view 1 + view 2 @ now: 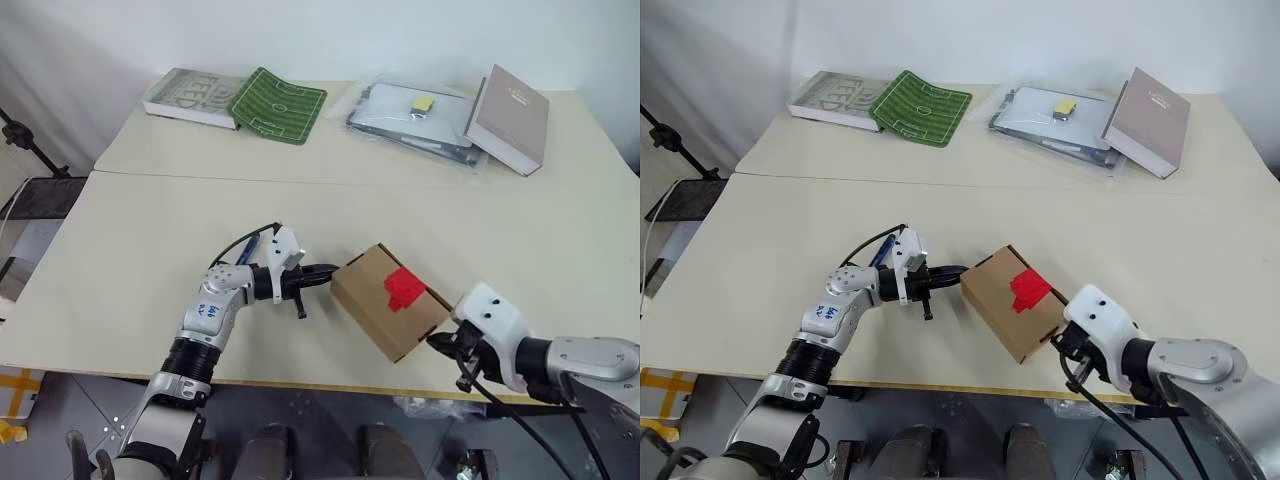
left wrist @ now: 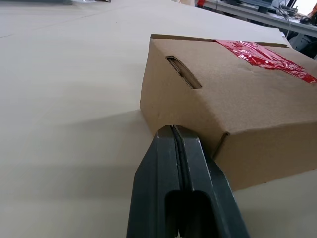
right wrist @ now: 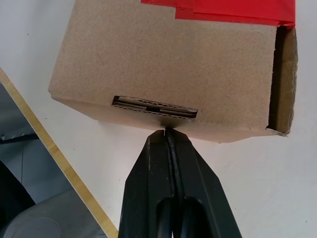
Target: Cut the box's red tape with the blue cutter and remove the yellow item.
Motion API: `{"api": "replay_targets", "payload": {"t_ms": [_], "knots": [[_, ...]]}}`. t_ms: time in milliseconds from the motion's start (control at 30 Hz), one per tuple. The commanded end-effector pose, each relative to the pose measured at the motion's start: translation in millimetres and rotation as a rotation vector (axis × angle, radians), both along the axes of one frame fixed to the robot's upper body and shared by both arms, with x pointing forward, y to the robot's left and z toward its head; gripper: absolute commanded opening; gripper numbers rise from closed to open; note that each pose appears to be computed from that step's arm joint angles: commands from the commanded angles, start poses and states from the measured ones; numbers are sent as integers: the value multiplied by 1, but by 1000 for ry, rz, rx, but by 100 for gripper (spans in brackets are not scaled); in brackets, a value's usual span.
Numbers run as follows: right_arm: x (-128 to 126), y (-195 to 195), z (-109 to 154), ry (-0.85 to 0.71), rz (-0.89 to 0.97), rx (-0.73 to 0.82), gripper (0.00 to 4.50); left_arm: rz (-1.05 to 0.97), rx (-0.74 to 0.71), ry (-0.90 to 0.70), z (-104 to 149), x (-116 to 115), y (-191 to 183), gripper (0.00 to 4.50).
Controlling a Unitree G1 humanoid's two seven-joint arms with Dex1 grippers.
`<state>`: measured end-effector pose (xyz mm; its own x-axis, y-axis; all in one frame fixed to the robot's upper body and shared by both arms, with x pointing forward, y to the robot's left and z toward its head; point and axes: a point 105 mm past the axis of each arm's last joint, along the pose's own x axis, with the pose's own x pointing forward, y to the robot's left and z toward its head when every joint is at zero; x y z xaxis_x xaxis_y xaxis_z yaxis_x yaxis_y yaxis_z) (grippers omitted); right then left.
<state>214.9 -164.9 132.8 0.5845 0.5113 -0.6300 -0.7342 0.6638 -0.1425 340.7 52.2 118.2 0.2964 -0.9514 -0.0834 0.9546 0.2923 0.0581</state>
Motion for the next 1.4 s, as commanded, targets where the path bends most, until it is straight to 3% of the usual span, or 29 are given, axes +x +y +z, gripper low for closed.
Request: {"api": "replay_targets", "payload": {"t_ms": [33,267,367,567,800,833,1133,1400], "knots": [[5,-19,10,-74,-41,-59,3,-2,10,4,2,-3,0,0],[15,-68,22,-113,-103,-161,3,51,17,-9,13,-8,24,0],[32,-84,37,-177,-141,-135,0,107,20,2,23,-10,37,58],[72,-85,71,-340,-132,-17,184,271,-142,-51,71,-20,69,233],[96,-49,88,-412,24,160,422,544,-126,-50,71,-25,122,448],[100,-44,89,-426,50,171,449,582,-105,-32,65,-27,128,450],[116,-18,89,-473,149,208,449,780,7,106,27,-40,155,450],[117,-3,83,-469,168,241,449,827,26,169,5,-27,153,450]]}}
